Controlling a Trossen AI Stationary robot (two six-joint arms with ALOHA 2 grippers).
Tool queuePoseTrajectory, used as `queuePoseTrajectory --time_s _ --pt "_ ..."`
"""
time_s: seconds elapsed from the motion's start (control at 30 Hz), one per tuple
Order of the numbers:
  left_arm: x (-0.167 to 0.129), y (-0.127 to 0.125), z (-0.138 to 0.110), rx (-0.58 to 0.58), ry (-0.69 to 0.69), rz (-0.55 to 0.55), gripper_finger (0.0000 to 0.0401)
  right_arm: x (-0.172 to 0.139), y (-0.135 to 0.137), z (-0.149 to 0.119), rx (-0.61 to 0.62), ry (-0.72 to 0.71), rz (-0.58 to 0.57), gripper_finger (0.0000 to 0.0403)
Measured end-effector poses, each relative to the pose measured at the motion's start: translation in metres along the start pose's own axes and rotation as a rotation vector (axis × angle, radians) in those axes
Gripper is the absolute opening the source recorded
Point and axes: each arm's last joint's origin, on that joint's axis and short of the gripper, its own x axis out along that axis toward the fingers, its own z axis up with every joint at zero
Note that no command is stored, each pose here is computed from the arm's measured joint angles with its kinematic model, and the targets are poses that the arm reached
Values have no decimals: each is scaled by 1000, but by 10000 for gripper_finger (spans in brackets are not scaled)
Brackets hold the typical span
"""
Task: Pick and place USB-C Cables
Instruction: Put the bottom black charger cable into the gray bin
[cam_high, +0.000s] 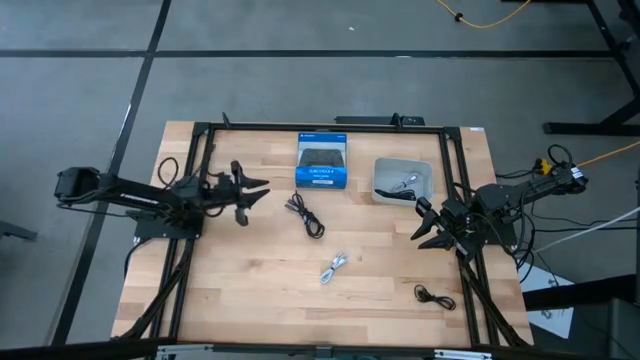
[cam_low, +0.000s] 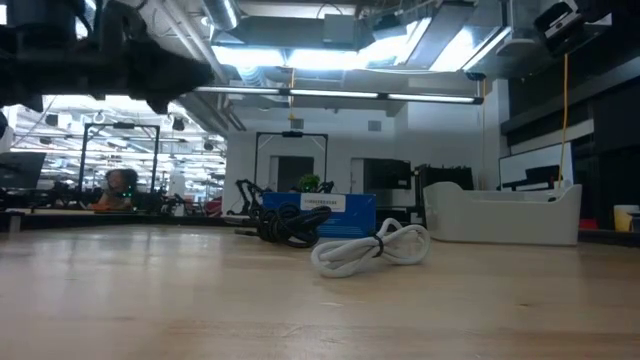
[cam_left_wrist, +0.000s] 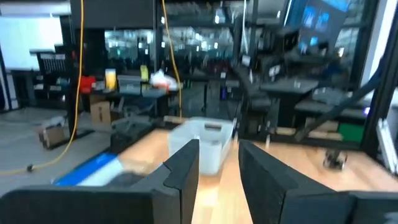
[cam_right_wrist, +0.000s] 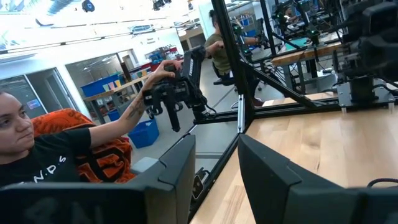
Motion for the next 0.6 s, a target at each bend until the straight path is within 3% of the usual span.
queuePoseTrajectory --time_s 0.2,0.4,0.6 --pt "-7 1 13 -15 -88 -3 106 0 0 0 2 1 1 126" --pt "-12 2 2 11 61 0 106 0 2 -1 11 28 72 126" --pt "-19 2 3 14 86 -6 106 0 2 -1 31 30 75 126"
